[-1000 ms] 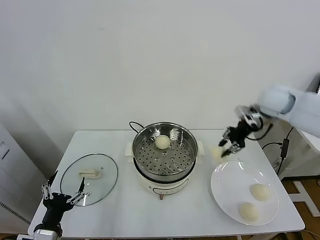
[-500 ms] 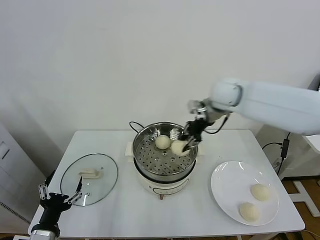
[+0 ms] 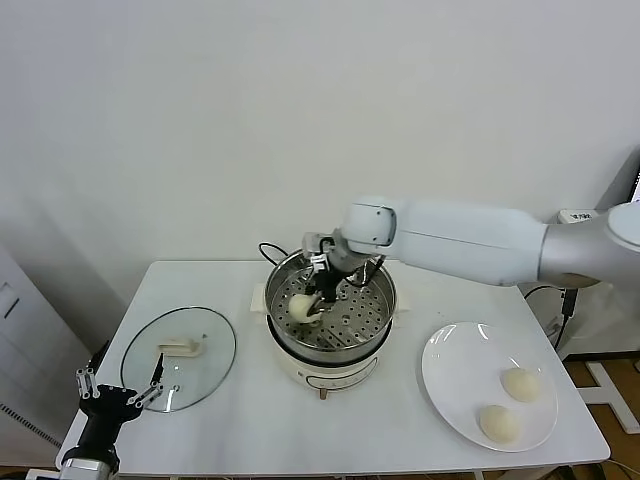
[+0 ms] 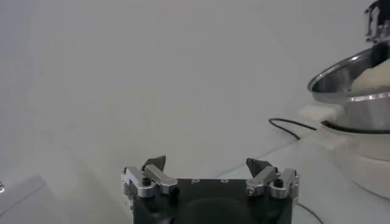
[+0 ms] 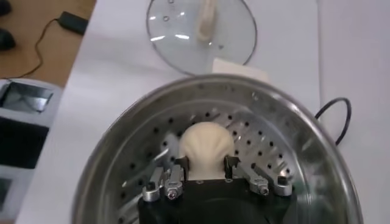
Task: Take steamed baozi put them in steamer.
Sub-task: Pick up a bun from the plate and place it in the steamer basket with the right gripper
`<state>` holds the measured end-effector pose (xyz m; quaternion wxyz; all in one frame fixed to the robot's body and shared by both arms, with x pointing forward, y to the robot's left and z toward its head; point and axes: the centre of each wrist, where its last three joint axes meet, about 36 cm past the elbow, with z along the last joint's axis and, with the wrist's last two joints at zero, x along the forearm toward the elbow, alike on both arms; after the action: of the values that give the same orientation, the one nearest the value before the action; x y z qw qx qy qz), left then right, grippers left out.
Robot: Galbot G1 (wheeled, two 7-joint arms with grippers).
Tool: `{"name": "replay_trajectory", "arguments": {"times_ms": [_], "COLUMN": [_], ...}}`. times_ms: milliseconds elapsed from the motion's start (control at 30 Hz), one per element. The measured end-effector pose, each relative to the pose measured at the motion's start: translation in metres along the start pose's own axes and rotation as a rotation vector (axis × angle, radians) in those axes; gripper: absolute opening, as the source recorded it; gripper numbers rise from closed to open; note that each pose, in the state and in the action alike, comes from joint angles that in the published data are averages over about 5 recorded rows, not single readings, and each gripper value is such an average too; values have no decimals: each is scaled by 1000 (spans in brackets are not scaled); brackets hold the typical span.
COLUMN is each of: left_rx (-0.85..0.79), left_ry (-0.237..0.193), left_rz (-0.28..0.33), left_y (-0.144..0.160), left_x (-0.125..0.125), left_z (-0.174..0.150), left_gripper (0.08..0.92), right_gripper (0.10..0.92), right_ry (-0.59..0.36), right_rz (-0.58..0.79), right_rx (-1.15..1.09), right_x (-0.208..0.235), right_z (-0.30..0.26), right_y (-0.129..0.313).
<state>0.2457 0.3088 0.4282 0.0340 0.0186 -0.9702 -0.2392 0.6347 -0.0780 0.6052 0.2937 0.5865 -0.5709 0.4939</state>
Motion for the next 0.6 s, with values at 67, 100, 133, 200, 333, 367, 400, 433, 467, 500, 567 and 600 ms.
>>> {"name": "replay_trajectory", "arguments": {"times_ms": [67,100,133,200,333,367,400,433,467,500,567,600], "left_rx": [1,1,1,0,-1,-1,-1,-1,-1,-1,-1,-1], "left_ry": [0,0,0,-1,-2,-3,-3,-3,-3,-4,-6,-7], "left_rz": [1,2,3,3,4,4,5,5,6,7,8,8], "left_y": [-1,-1,-2,-1,-1,-1,-1,-1,-1,-1,-1,-1], "left_x": [0,0,0,-1,-1,-1,-1,-1,-1,-2,-2,-2], "left_z": [0,0,0,-1,-1,-1,-1,-1,-1,-1,-1,-1], "left_gripper": [823,823,823,823,823,823,823,823,823,823,823,823], "right_gripper": [406,410,422,460,572,606,632,658,693,719,771,790], "right_ry": [-2,-3,-3,-4,-10,-11,-12,-13,-13,-13,-10,-8], "right_rz": [6,8,11,16,22,23,24,25,27,28,31,31], "right_rx": [-7,-9,-12,-16,-27,-30,-32,-34,-36,-37,-39,-39], "right_x": [-6,-9,-11,-13,-14,-13,-12,-10,-7,-4,6,13], "right_z": [-2,-3,-4,-6,-8,-8,-8,-7,-6,-5,0,3], "right_y": [1,2,2,2,2,2,2,2,1,1,-1,-2]}}
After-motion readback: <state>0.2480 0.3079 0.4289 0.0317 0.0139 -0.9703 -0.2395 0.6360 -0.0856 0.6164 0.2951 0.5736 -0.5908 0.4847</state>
